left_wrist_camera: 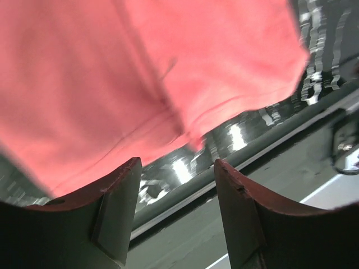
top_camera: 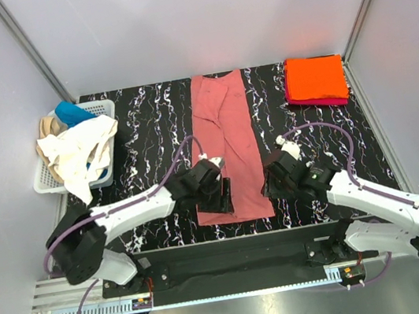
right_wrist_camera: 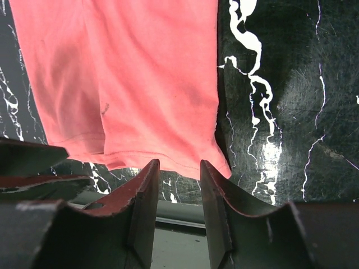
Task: Fold and stack the t-shirts
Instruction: Fold the tshirt
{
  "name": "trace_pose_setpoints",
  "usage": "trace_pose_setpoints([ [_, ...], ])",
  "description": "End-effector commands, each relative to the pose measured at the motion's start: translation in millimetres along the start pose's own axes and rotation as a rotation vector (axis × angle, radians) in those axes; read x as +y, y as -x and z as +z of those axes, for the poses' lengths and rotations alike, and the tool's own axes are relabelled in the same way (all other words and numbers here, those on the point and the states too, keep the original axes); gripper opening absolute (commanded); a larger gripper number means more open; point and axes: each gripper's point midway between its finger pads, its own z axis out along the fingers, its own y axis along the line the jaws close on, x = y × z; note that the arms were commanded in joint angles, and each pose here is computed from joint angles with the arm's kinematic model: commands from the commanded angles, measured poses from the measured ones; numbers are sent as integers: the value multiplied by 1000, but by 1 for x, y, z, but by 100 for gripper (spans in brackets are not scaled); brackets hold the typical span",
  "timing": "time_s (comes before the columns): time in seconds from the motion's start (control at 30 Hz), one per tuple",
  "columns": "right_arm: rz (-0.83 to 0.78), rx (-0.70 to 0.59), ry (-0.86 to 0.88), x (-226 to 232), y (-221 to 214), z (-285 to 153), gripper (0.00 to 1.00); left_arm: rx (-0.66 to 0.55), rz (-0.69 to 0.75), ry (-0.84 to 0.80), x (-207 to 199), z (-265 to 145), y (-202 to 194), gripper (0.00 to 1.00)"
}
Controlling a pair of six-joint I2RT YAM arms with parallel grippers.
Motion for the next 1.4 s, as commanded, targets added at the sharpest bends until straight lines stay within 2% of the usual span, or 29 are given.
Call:
trace_pose_setpoints([
  [0.0, 5, -33, 27, 3, 8, -4, 42, -12, -34, 124, 35, -8, -16, 60],
  [0.1, -1, -28, 22, 2, 7, -1, 42, 15, -42, 126, 39, -6, -26, 59],
  [0.33, -10, -17, 32, 4, 4, 1, 40, -135, 30, -10, -18, -32, 35, 58],
  [0.47, -6, -22, 36, 4, 6, 0, 41, -111, 46, -53, -37, -24, 47, 57],
  [0.77, 2, -22, 40, 2, 5, 0, 41, 22, 36, -3, -22, 26, 26, 53],
  [1.13, 2, -3, 31, 1, 4, 6, 41, 37, 29, -71, -28, 32, 17, 49],
  [1.23, 10, -2, 36, 2, 3, 7, 41, 48, 23, -79, -28, 34, 14, 42],
  [1.37, 15, 0, 34, -1, 2, 7, 41, 56, 21, -98, -31, 33, 12, 25],
])
